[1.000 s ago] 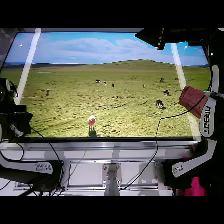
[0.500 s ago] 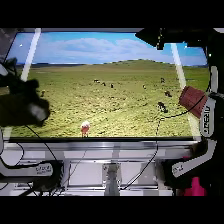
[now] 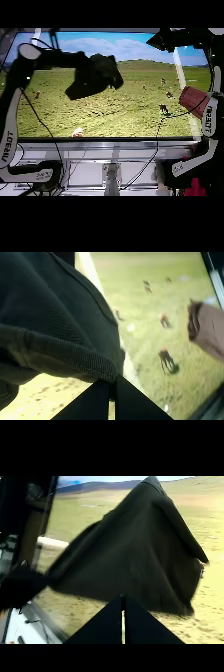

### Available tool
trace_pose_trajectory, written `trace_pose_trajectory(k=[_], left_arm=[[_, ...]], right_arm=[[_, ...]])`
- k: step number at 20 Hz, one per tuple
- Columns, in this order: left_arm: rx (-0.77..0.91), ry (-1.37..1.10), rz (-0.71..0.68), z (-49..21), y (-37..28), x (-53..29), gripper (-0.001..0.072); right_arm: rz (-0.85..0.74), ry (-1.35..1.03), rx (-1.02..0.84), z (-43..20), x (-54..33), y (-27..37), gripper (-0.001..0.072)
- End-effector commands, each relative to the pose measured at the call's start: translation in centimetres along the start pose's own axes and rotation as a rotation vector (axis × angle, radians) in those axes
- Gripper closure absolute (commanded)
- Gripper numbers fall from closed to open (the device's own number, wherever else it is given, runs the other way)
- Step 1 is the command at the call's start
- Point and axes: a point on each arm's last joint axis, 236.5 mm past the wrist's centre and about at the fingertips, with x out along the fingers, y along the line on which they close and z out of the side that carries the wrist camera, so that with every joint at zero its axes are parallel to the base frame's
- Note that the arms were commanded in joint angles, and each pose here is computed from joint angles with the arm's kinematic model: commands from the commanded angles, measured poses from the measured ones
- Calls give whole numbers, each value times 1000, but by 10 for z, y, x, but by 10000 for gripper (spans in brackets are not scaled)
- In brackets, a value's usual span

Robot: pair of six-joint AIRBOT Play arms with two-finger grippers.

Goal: Fold the clothes and pants, and hang the long-sleeved shirts on hangers.

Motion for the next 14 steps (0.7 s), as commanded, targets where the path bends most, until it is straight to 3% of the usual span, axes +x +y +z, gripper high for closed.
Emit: trace_pose_trajectory(k=[1,4,5,6,7,8,9,10,12,13,14], left_arm=[[114,152,-64,-56,-57,55,690],[146,275,-121,-105,-89,89,675],[157,308,-137,-118,-98,95,595],[167,332,-151,-128,-106,97,403],[157,356,-166,-135,-115,95,358],[144,382,-179,-142,-123,90,360],[141,400,-191,-145,-130,83,378],[152,403,-200,-144,-137,74,444],[185,349,-188,-128,-141,60,450],[209,307,-156,-116,-135,55,453],[236,270,-111,-104,-123,52,570]], right_arm=[[-74,-23,16,8,-15,-30,694],[-88,-45,29,14,-24,-40,687],[-91,-49,33,15,-26,-42,664],[-94,-50,32,15,-26,-43,603],[-106,-52,29,15,-26,-46,521],[-111,-56,28,16,-26,-47,455],[-119,-62,27,18,-25,-50,445],[-134,-69,24,20,-26,-53,445],[-161,-71,21,20,-26,-61,447],[-165,-67,23,19,-24,-64,464],[-164,-55,29,16,-22,-65,640]])
